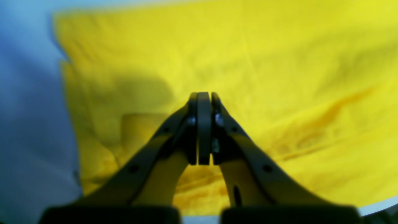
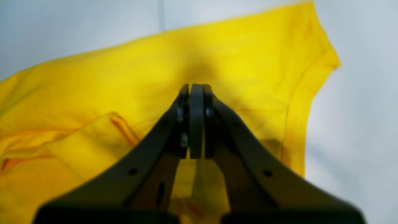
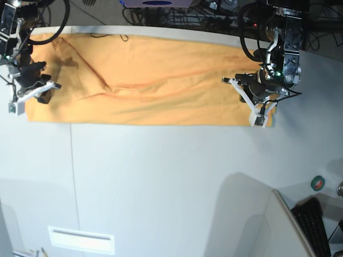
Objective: Layout the t-shirt on the table in an organized manner, then fold the t-shirt properly
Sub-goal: 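Release the shirt and regrasp the folded edge with both grippers, then pull the folded shirt ends apart with both grippers to straighten it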
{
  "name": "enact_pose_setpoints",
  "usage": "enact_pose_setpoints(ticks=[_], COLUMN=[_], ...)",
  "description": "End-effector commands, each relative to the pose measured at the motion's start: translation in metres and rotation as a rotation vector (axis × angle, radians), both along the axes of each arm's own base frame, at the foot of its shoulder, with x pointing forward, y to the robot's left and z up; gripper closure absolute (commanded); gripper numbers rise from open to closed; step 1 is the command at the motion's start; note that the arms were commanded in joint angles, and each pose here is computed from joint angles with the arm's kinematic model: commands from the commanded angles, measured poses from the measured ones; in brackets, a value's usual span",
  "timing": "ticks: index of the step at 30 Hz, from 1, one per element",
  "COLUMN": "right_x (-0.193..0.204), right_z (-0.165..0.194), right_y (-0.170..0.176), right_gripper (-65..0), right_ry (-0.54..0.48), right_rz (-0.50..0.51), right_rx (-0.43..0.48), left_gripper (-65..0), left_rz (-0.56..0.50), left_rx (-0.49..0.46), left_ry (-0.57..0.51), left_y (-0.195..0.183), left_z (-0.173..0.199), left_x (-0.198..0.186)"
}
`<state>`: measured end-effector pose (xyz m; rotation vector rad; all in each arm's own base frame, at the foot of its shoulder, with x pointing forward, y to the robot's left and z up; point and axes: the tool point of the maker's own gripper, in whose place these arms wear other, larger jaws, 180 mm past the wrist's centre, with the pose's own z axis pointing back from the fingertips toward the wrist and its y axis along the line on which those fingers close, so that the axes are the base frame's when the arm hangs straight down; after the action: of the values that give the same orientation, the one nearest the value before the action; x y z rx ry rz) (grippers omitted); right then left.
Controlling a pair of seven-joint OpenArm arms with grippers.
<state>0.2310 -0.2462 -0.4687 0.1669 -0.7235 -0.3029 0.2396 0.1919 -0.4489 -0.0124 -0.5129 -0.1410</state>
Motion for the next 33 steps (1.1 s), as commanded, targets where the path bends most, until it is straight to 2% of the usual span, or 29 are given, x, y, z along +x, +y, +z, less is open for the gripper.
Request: enact_pose_setpoints(ticks=[1, 6, 10, 14, 18, 21, 25, 28, 33], right_x=[0.005, -0.005, -0.003, 0.0, 0.005, 0.009, 0.011, 0.014, 0.029], right_z=[0.001, -0.027, -0.028, -0.01, 0.008, 0.0, -0.029, -0.042, -0.045], right_y=[-0.009, -0.019, -0.022, -0.021, -0.007, 0.001, -0.004, -0.016, -0.036], right_gripper=[0.0, 0.0, 0.0, 0.0, 0.0, 0.0, 0.0, 0.0, 0.0], right_ry=[-0.011, 0.075, 0.076, 0.033, -0.018, 0.001, 0.075, 0.117, 0.083], right_rz=[-0.009, -0.039, -0.041, -0.019, 0.025, 0.047, 0.017, -0.01, -0.059], right_rx=[-0.006, 0.017, 0.014, -0.014, -0.028, -0.016, 0.02, 0.033, 0.019], left_gripper=[0.0, 0.0, 0.0, 0.0, 0.0, 0.0, 0.0, 0.0, 0.0], left_rz=[0.01, 0.024, 0.031, 0.016, 0.072, 0.101, 0.146, 0.126, 0.121], left_rx=[0.024, 0.057, 0.066, 0.067, 0.066, 0.051, 0.022, 0.01, -0.025], left_ry=[-0.022, 0.097, 0.107, 0.063, 0.015, 0.02, 0.081, 0.131, 0.086], left_y=[0.011, 0.03, 0.036, 0.034, 0.046, 0.046, 0.047, 0.039, 0.021], left_z=[0.004, -0.026, -0.026, -0.012, -0.002, -0.009, -0.033, -0.049, -0.055], left_x=[0.003, -0.034, -0.041, -0.035, -0.017, -0.001, 0.012, 0.016, 0.039])
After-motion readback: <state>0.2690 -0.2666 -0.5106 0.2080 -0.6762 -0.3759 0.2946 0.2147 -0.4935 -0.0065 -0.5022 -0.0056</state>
